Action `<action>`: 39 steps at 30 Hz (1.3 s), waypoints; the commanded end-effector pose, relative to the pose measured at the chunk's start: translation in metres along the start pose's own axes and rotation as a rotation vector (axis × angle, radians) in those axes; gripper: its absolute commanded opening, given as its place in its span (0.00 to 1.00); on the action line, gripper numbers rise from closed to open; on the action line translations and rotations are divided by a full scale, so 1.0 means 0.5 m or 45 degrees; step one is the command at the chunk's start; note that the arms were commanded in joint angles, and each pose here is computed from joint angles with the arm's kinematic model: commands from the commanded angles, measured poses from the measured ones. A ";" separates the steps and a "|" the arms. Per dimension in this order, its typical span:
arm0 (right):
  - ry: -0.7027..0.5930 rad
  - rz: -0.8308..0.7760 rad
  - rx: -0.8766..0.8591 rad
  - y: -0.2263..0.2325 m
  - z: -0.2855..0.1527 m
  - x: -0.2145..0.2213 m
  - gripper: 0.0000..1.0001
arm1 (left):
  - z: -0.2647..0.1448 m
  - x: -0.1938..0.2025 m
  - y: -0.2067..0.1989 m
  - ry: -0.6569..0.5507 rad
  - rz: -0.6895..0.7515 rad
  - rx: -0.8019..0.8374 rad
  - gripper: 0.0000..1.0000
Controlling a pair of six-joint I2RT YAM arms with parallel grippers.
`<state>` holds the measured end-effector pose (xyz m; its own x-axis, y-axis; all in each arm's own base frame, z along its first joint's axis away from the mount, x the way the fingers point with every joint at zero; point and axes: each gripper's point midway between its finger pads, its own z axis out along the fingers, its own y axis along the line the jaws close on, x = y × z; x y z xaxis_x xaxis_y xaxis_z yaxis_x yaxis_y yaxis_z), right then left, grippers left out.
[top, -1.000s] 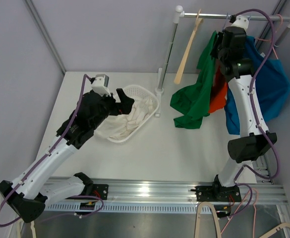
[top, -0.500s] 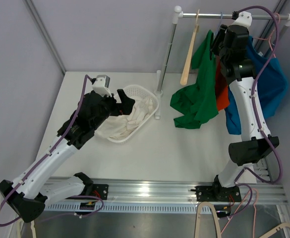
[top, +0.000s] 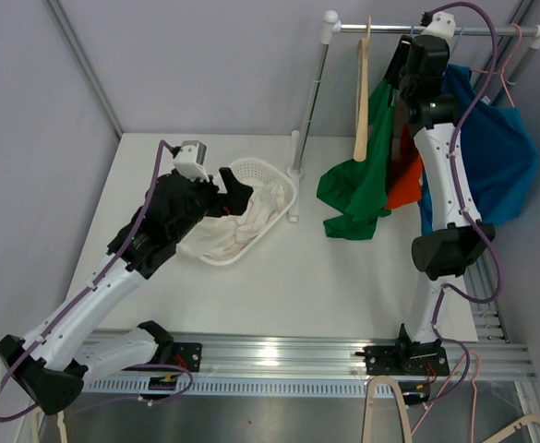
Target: Remove the t-shirt from the hanger
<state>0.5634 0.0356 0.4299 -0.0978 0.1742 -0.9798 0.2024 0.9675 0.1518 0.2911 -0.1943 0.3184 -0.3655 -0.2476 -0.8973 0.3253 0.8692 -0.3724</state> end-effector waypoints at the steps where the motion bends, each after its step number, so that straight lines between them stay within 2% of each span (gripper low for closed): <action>1: -0.144 0.030 -0.034 0.010 -0.006 -0.077 0.47 | 0.009 -0.005 -0.017 -0.018 0.026 0.047 0.99; 2: -0.154 0.034 -0.038 0.011 -0.003 -0.080 0.43 | 0.010 -0.006 -0.020 -0.019 0.026 0.054 0.99; 3: -0.156 0.035 -0.037 0.011 0.000 -0.079 0.32 | 0.015 -0.005 -0.020 -0.019 0.022 0.054 0.99; 4: -0.159 0.034 -0.033 0.010 0.005 -0.077 0.27 | 0.017 -0.002 -0.023 -0.010 0.023 0.063 0.99; 9: -0.176 0.010 -0.033 0.012 0.019 -0.076 0.16 | 0.022 0.002 -0.027 0.002 0.024 0.073 1.00; 17: -0.168 0.011 -0.031 0.010 0.024 -0.073 0.12 | 0.022 0.007 -0.025 0.010 0.025 0.071 0.99; 19: -0.171 0.009 -0.026 0.006 0.024 -0.075 0.00 | 0.022 0.010 -0.024 0.014 0.024 0.070 0.99; 27: -0.227 0.030 -0.066 0.012 0.004 -0.114 0.00 | 0.015 0.007 -0.028 0.005 0.025 0.075 1.00; 39: -0.427 0.008 -0.337 0.067 -0.116 -0.250 0.00 | 0.007 0.005 -0.027 -0.026 0.056 0.079 1.00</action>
<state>0.5747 0.0533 0.4610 -0.0121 0.1417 -0.9898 0.0418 0.9891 0.1411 0.2915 -0.2082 0.3061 -0.3899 -0.2119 -0.8962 0.3625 0.8593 -0.3609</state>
